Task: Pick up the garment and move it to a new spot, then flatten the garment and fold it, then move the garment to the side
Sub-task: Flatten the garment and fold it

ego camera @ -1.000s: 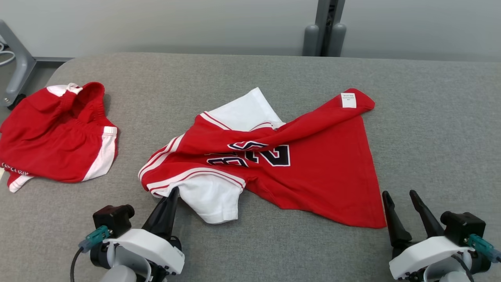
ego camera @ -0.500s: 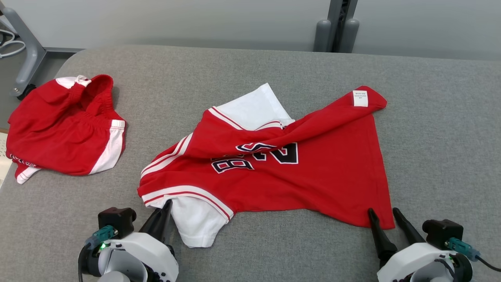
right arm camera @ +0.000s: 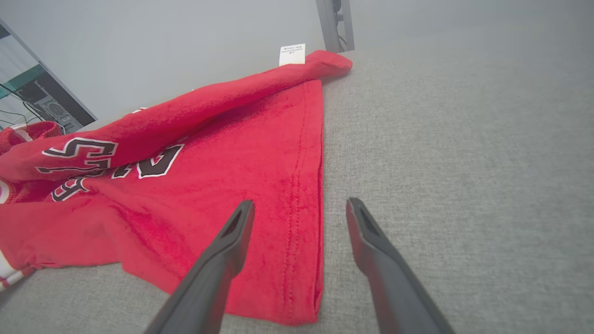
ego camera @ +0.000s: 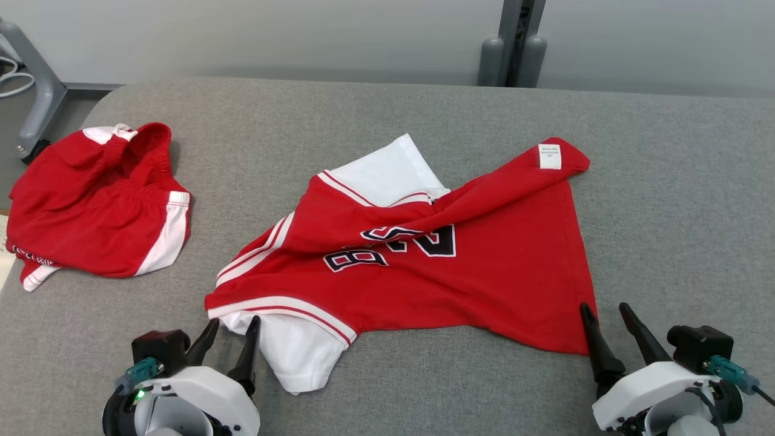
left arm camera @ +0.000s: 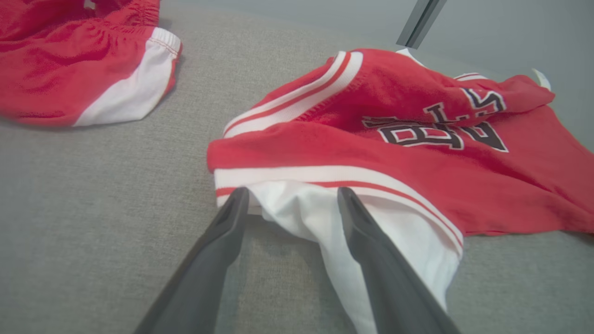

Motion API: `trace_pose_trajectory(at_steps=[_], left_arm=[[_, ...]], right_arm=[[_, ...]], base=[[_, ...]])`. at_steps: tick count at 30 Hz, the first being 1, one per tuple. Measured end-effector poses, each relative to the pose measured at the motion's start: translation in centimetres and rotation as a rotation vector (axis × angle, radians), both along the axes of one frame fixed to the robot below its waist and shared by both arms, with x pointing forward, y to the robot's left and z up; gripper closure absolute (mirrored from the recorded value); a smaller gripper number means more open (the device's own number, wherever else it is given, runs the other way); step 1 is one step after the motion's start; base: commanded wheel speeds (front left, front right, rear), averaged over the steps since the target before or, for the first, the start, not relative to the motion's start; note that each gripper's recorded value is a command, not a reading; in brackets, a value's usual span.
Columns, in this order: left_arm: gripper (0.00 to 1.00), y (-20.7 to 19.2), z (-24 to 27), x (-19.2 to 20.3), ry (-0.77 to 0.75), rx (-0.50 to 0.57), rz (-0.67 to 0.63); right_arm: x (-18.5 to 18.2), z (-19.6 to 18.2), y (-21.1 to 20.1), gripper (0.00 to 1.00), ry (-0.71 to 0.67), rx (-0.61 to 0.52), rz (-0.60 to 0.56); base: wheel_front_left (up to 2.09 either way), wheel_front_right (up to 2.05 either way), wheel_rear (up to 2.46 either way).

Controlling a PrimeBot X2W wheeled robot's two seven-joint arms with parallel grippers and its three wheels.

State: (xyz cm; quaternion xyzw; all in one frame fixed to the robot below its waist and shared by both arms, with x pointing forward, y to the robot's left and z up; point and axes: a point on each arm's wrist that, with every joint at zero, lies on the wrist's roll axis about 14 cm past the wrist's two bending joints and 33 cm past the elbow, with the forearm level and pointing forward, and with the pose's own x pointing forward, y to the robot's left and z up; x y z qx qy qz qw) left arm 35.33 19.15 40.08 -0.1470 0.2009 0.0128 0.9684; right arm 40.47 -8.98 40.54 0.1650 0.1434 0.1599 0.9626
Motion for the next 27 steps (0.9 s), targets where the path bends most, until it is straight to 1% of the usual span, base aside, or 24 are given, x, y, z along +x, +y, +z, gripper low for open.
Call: trace_pose_trajectory(at_steps=[3,9,12,17,22,27], left_arm=[[0.00,0.5,0.4,-0.4,-0.012,0.004,0.016],[0.00,0.9,0.9,-1.1,-0.024,-0.005,0.032],[0.00,0.7,0.2,-2.0,0.005,-0.010,0.031],[0.00,0.1,-0.2,-2.4,0.017,-0.036,0.022],[0.00,-0.6,-1.5,-3.1,0.064,-0.058,-0.002],[0.00,-1.0,-2.1,-2.4,0.076,-0.052,-0.019]], right_arm=[[0.1,0.8,0.0,0.00,-0.028,0.001,0.000],[-0.2,1.2,0.4,0.00,-0.039,0.000,0.011],[-0.7,0.7,0.5,0.00,-0.022,-0.003,0.016],[-1.2,-0.5,0.7,0.00,0.020,-0.006,0.021],[-1.4,-1.2,0.9,0.00,0.048,-0.001,0.027],[-1.1,-1.3,1.0,0.00,0.050,0.000,0.029]], base=[[0.00,0.00,0.00],[0.00,0.00,0.00],[0.00,0.00,0.00],[0.00,0.00,0.00],[0.00,0.00,0.00],[0.00,0.00,0.00]])
